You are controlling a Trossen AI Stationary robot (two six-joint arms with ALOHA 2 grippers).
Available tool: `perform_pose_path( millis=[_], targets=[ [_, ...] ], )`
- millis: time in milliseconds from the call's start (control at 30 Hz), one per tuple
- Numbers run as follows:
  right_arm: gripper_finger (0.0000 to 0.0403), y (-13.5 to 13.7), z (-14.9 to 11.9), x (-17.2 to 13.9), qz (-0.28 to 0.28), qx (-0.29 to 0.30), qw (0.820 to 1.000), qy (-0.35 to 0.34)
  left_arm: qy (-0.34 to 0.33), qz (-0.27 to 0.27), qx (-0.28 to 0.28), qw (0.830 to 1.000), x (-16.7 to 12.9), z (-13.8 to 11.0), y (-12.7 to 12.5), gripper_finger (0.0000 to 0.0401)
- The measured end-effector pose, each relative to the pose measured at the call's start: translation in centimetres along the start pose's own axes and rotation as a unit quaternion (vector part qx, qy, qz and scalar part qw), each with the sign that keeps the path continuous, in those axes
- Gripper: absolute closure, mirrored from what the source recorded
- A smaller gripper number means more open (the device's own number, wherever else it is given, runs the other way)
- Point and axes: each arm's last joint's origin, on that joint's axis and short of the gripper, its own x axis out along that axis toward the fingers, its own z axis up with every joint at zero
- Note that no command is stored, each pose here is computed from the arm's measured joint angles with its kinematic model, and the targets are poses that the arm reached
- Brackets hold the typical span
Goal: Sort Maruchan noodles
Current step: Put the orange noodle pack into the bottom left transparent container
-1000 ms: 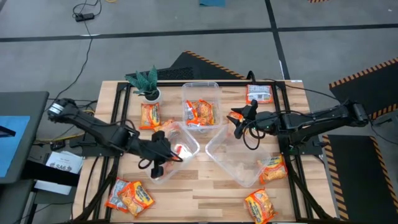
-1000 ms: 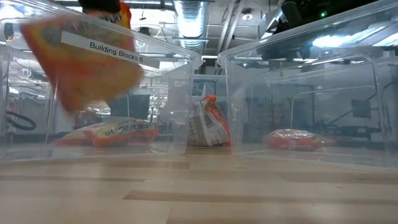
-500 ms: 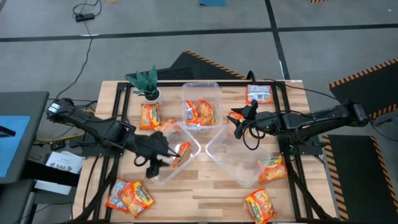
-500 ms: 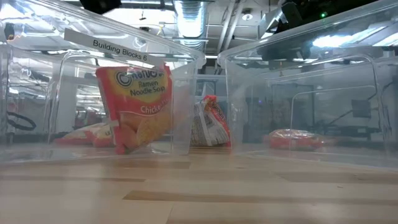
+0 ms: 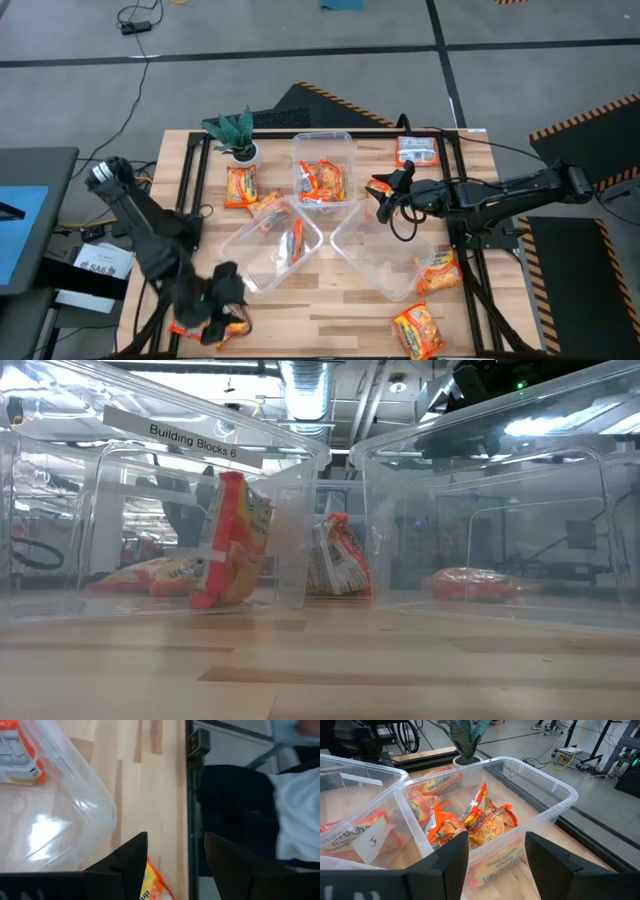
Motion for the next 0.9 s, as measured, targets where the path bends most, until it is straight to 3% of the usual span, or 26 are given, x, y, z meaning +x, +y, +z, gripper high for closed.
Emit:
perform_pose_path(
  millis=[167,433,567,733,900],
  targets=[
    [0.0187,0.0,0.0,0.0,0.0,0.0,1.0,0.0,0.02,0.051,0.054,0.997,2.8,-3.2,-1.6,0.0219],
    [0.0187,-0.2,0.0,0.1,-0.006,0.002,1.0,0.0,0.098,0.087,0.094,0.987,7.5,-5.3,-2.7,0.0219],
    [0.0187,-0.5,0.1,0.3,-0.014,0.005,1.0,0.0,0.14,0.1,0.139,0.975,9.0,-5.4,-3.7,0.0219],
    [0.0187,-0.6,0.1,0.3,-0.015,0.006,1.0,0.0,0.21,0.154,0.177,0.949,10.5,-6.4,-3.5,0.0219],
    [0.0187,-0.6,0.1,0.3,-0.015,0.006,1.0,0.0,0.232,0.165,0.189,0.94,12.0,-7.4,-3.2,0.0219]
  ],
)
